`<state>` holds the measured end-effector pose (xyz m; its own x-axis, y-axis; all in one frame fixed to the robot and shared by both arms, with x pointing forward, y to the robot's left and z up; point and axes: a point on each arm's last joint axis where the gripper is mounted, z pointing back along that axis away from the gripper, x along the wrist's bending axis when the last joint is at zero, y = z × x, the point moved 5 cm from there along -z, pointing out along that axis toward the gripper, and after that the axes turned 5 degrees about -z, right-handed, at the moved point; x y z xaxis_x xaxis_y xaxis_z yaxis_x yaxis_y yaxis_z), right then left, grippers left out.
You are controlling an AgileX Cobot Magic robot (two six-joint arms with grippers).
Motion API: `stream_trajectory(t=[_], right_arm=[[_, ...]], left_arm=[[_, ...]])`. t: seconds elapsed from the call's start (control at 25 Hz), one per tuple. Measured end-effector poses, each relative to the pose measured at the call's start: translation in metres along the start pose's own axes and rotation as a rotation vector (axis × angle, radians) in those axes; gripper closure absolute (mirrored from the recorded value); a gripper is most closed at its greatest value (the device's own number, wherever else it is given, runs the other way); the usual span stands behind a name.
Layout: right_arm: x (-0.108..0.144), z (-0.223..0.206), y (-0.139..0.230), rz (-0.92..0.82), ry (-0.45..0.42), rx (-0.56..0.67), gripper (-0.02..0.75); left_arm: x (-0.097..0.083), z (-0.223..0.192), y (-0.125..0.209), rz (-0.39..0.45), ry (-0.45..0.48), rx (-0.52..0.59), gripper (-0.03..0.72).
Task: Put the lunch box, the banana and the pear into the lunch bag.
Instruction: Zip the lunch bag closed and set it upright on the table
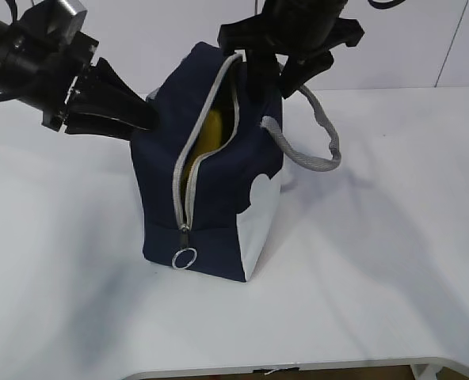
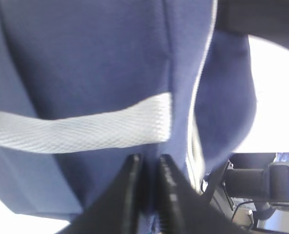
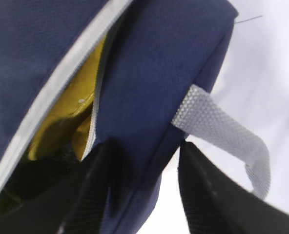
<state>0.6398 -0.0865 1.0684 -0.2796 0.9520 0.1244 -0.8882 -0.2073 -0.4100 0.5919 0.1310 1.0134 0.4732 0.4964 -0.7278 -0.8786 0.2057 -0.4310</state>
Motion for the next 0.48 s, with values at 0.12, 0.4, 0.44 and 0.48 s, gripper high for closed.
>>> stream_trajectory(t=[0.12,0.4,0.44,0.48], right_arm=[[-0.001,-0.002,0.000,0.001,0.005,0.004,0.407],[-0.012,-0.003,-0.002,0.068,0.085,-0.010,0.695],[-0.014,-0.003,-0.003,0.095,0.098,-0.011,0.708],[-0.015,-0.004,-0.003,0.123,0.107,-0.008,0.714]], left_arm=[[0.001,0.000,0.001,-0.003,-0.006,0.006,0.506],[-0.010,-0.012,0.004,-0.034,0.007,0.041,0.695],[-0.014,-0.016,0.005,-0.041,0.013,0.050,0.697],[-0.017,-0.019,0.006,-0.046,0.020,0.057,0.697]])
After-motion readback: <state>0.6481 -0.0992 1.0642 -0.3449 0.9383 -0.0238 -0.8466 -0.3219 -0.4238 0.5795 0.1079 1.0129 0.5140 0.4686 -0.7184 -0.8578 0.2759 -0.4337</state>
